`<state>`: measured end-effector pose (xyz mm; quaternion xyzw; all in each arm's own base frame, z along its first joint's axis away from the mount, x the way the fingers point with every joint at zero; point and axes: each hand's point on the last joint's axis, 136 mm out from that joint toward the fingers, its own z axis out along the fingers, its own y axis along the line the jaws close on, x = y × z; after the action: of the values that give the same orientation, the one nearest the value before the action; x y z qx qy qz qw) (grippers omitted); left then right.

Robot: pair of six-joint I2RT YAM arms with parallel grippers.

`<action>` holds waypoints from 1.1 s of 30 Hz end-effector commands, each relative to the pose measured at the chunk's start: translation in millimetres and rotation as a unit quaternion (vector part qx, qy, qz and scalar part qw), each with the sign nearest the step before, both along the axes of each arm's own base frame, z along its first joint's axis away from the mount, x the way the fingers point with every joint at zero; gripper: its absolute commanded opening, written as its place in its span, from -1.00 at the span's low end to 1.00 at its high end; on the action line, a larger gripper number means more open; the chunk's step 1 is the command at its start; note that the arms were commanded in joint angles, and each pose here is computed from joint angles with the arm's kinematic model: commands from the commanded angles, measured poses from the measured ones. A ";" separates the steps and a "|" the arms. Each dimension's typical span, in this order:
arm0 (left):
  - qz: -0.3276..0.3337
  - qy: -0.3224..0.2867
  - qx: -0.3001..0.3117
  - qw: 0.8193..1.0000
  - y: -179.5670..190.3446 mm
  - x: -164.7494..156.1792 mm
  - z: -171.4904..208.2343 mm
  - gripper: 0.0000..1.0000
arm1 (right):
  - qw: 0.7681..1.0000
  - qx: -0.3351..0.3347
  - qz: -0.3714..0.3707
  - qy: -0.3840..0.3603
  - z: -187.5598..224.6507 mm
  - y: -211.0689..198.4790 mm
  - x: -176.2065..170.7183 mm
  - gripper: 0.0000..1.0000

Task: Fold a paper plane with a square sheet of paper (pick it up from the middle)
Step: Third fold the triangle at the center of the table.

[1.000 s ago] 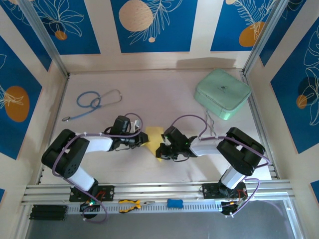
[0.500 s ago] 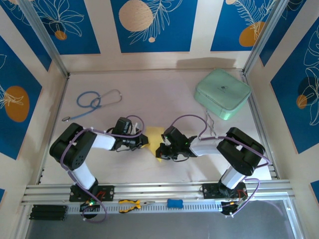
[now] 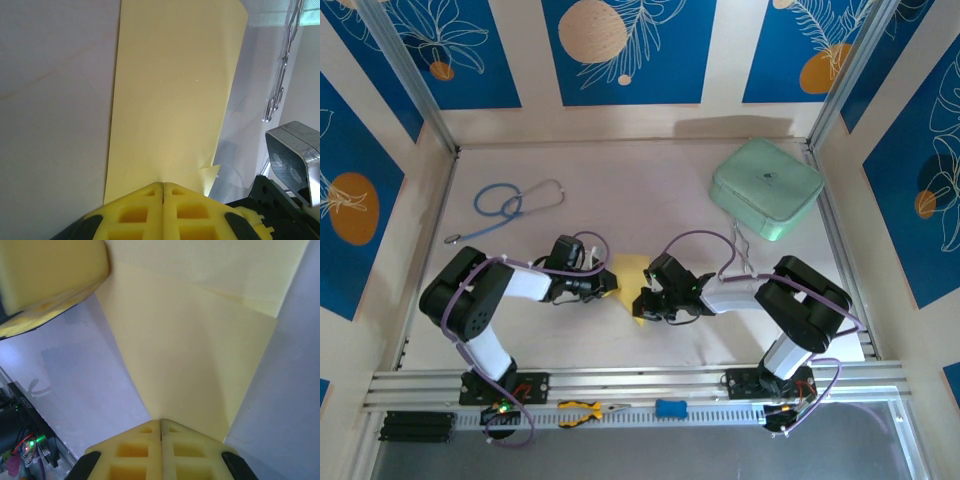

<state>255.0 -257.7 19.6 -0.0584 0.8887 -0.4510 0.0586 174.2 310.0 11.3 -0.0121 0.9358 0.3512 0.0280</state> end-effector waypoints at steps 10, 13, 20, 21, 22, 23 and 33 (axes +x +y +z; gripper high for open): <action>0.030 -0.007 0.057 0.998 30.2 15.3 -6.1 -0.86 | 0.990 -0.115 -0.012 0.078 -49.5 -52.8 -40.5 -0.99; 0.032 -0.007 0.065 0.997 34.5 16.6 -4.9 -0.87 | 0.990 -0.114 -0.009 0.080 -50.1 -51.5 -41.0 -0.99; 0.038 -0.046 0.062 0.996 38.0 16.9 26.1 -0.84 | 0.992 -0.107 0.002 0.074 -45.8 -47.7 -40.3 -0.99; 0.039 -0.052 0.059 0.996 38.2 16.6 31.2 -0.84 | 0.992 -0.106 0.004 0.073 -44.7 -46.7 -40.1 -0.99; 0.041 -0.057 0.055 0.996 38.2 16.0 35.9 -0.83 | 0.992 -0.108 0.004 0.072 -44.3 -46.6 -39.6 -0.99; 0.040 -0.062 0.048 0.996 37.0 14.9 40.6 -0.82 | 0.992 -0.107 0.004 0.072 -43.9 -46.3 -39.0 -0.99; -0.015 -0.068 -0.010 0.998 2.7 0.0 55.5 -0.80 | 0.992 -0.106 0.009 0.072 -43.9 -40.3 -38.0 -0.99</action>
<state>264.1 -242.2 75.0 -0.0355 0.8858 -0.4440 0.1303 172.4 310.0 12.0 -0.0126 0.9362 0.3504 0.0262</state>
